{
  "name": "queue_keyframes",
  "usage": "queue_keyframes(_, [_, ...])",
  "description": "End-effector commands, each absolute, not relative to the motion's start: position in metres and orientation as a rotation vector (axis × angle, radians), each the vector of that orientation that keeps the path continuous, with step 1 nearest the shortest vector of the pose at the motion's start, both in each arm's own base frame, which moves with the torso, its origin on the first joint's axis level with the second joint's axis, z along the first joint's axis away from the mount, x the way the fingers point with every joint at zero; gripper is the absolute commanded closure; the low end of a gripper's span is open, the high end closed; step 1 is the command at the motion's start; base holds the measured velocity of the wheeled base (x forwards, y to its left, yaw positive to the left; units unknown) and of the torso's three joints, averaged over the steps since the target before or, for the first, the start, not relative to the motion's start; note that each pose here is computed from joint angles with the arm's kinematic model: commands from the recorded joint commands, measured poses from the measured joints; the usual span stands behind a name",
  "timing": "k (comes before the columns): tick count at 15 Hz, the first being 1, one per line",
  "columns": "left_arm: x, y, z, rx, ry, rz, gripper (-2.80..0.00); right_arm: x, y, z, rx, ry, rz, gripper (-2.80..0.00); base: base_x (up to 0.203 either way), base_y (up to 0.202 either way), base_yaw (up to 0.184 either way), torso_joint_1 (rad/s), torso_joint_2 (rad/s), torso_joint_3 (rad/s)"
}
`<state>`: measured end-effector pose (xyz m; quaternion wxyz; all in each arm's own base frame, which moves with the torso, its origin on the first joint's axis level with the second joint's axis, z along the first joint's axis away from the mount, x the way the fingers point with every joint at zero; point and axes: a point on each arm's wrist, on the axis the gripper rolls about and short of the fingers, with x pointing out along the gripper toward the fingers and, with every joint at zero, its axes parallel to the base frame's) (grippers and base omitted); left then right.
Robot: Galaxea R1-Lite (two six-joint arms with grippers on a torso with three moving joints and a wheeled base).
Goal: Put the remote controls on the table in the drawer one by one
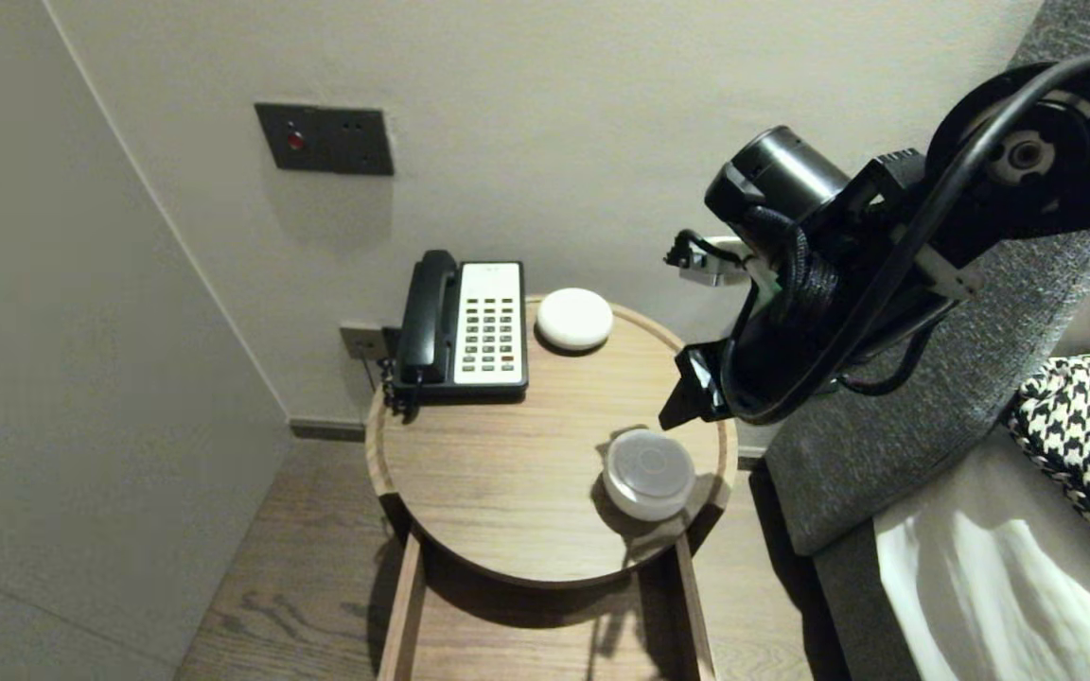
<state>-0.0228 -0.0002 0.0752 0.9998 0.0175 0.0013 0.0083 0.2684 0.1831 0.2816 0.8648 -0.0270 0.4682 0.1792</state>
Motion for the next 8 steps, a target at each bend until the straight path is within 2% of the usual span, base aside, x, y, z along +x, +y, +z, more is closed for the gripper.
queue_keyframes(1, [-0.023, 0.0, 0.075, 0.035, 0.002, 0.017, 0.0, 0.27, 0.185, 0.277, -0.06, 0.998, 0.369, -2.8, 0.0, 0.0, 0.0, 0.0, 0.0, 0.0])
queue_keyframes(8, [-0.023, 0.0, 0.075, 0.035, 0.002, 0.017, 0.0, 0.281, 0.199, 0.254, -0.08, 1.065, 0.366, -2.8, 0.0, 0.0, 0.0, 0.0, 0.0, 0.0])
